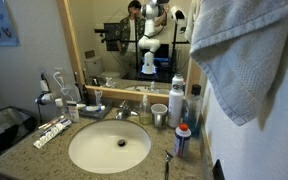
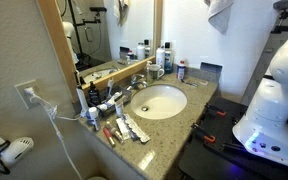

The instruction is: Use the white towel on the wall to wipe the counter and hang the towel again

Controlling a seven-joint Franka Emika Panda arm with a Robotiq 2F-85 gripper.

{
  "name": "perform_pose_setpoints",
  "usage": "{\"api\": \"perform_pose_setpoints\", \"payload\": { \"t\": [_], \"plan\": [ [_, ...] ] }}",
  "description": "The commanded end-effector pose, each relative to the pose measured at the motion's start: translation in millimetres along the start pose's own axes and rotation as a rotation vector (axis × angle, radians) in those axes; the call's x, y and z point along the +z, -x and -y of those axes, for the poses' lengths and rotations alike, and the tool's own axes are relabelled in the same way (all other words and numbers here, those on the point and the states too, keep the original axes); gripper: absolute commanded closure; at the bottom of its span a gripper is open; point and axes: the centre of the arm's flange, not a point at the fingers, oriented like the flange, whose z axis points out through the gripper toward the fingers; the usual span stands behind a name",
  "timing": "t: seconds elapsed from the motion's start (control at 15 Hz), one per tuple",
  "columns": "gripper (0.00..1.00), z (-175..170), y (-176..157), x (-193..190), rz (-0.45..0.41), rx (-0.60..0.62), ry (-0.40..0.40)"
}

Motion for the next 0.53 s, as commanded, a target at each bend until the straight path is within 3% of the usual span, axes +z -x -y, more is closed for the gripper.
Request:
{"api": "perform_pose_setpoints", "payload": {
  "t": [0.0,0.27,0.47],
  "plan": [
    [0.99,29.9,7.8,26.2,0.041,-0.027,-0.023],
    [0.99,45.1,40.2,40.3,0.129,-0.067,-0.052],
    [0.99,48.3,46.9,34.1,0.178,-0.089,-0.060]
  ]
}}
